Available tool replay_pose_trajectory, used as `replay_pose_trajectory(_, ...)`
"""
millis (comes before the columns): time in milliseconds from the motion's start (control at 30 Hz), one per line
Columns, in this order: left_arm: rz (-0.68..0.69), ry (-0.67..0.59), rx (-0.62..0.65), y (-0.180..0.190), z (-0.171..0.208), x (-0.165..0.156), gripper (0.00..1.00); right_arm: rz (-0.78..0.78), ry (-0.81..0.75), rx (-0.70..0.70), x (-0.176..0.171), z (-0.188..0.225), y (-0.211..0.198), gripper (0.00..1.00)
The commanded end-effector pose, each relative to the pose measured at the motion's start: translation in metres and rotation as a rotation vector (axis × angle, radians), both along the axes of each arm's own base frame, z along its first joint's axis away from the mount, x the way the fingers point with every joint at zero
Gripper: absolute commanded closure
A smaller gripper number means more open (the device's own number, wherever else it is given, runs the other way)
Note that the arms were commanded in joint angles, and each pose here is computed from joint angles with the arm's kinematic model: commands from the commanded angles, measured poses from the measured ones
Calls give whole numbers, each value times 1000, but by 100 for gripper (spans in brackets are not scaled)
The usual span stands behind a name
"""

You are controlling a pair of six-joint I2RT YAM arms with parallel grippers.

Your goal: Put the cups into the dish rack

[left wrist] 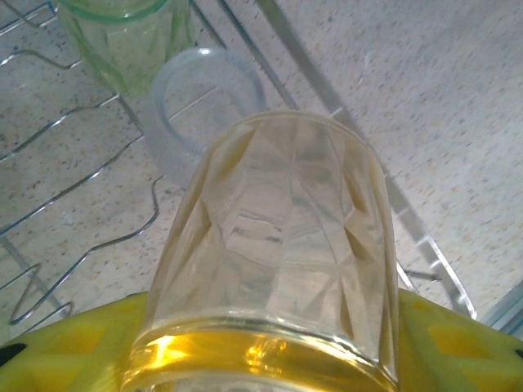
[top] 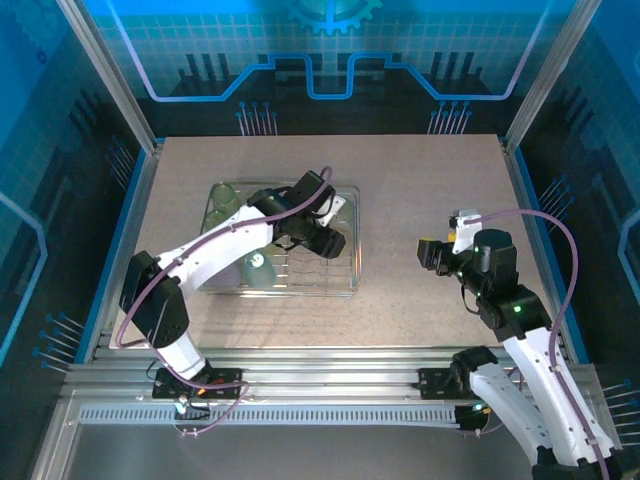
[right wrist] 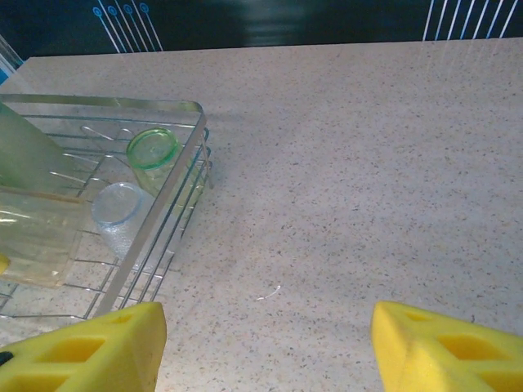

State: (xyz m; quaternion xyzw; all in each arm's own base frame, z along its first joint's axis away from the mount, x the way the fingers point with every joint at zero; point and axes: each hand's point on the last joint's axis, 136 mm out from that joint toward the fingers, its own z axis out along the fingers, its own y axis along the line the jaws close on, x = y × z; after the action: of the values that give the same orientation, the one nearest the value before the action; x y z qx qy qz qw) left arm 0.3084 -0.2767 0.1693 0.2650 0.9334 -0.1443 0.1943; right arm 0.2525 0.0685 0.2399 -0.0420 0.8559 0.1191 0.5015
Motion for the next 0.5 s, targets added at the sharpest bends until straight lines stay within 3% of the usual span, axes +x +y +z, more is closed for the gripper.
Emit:
replay_pose_trajectory(0,-103,-18,112,10,-1,-2,95,-10,-5,-22,-1,-5,-5,32)
replay_pose_trajectory(467,-129,132,340,6,-36,-3,93,-19,3,-14,0,-13,-9,30)
